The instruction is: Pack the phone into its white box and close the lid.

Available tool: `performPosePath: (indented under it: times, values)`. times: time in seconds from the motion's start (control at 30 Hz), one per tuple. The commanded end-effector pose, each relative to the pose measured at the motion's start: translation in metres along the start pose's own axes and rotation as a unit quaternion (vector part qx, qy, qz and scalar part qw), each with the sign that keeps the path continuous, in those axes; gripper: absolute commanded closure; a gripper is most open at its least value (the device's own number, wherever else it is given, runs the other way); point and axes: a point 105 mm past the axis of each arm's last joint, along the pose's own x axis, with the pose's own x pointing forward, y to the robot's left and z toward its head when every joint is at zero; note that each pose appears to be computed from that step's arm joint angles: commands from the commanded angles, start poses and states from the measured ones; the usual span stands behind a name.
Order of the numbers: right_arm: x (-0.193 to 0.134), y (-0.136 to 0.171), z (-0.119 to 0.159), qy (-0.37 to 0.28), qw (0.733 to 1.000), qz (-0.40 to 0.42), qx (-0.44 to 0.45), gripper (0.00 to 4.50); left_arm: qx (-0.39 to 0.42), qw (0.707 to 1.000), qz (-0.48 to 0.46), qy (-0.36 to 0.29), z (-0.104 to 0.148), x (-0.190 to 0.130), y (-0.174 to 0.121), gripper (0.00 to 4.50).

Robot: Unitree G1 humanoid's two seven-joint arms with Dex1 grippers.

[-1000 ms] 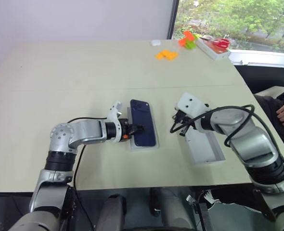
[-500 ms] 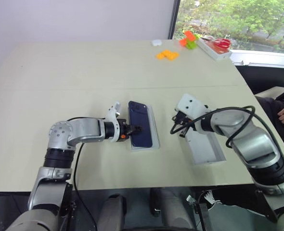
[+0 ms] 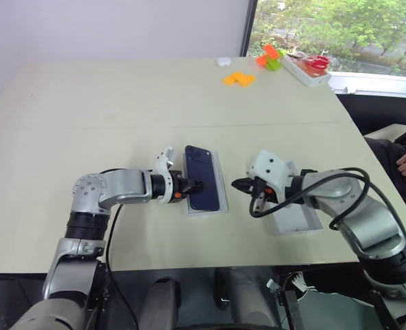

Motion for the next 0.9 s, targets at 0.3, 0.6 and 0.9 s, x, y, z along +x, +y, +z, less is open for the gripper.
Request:
performPosePath:
  times: [0.3, 0.6, 0.9]
  values:
    - [-0.005, -0.001, 0.01, -0.017, 1.0, -0.01, -0.017, 4.5, 0.01, 1.0, -0.026, -0.012, 0.007, -0.002, -0.016, 3.48]
    - [-0.003, -0.002, 0.01, -0.013, 1.0, -0.009, -0.017, 4.5, 0.05, 0.998, -0.023, -0.012, 0.008, -0.014, -0.019, 1.22]
    - [-0.001, -0.003, 0.011, -0.014, 1.0, -0.007, -0.02, 4.5, 0.133, 0.991, -0.027, -0.012, 0.007, -0.041, -0.029, 1.22]
